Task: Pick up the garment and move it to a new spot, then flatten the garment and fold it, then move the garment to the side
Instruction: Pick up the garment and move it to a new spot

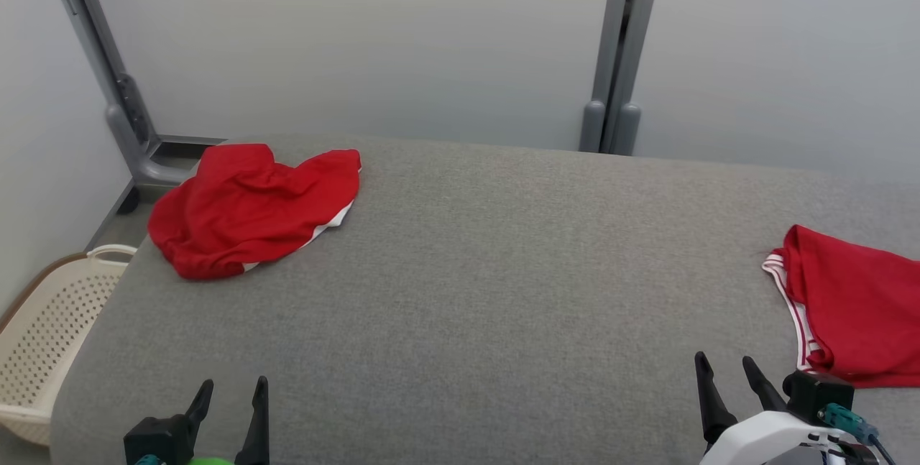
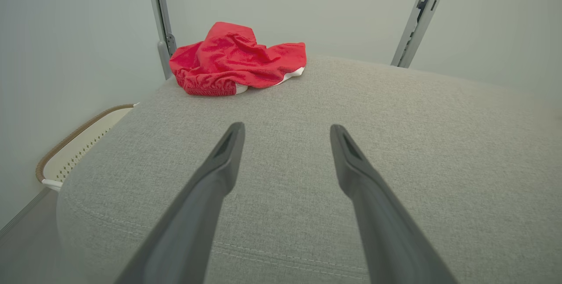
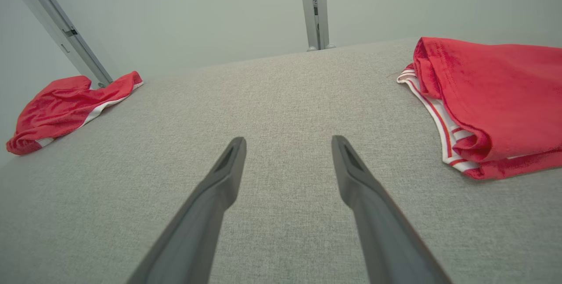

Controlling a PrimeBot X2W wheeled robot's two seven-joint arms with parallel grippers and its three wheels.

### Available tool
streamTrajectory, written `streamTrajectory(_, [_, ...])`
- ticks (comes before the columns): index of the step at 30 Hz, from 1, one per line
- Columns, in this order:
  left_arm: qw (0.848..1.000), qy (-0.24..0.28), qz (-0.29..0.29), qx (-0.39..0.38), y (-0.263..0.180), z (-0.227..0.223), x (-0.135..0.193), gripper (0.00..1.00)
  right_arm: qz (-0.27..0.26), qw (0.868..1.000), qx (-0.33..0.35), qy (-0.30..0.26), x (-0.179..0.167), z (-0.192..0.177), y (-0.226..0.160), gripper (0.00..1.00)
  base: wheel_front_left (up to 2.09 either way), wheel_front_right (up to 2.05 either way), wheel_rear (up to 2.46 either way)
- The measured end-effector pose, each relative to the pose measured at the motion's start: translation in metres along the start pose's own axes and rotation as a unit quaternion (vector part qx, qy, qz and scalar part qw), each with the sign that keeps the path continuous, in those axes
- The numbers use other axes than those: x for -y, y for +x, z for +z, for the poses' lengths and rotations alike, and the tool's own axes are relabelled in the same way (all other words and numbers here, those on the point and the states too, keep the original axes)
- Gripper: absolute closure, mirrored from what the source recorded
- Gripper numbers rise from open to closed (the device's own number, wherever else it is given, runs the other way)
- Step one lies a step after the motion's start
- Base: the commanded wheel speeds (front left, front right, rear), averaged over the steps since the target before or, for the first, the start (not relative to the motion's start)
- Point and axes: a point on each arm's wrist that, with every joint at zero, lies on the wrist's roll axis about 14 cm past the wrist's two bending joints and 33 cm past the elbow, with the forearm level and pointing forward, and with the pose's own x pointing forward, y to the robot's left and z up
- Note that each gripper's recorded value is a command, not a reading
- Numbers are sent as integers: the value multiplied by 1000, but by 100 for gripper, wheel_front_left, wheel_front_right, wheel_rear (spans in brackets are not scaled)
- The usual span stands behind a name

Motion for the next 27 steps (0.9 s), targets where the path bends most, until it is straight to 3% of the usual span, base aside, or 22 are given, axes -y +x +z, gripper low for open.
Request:
streamTrajectory(15, [995, -3, 95, 20, -43, 11, -58, 0, 98, 995, -23, -4, -67, -15, 31, 0, 0, 0, 0])
streamTrajectory(27, [991, -5, 132, 22, -54, 12, -73, 0, 139, 989, -40, -4, -96, -26, 50, 0, 0, 0, 0])
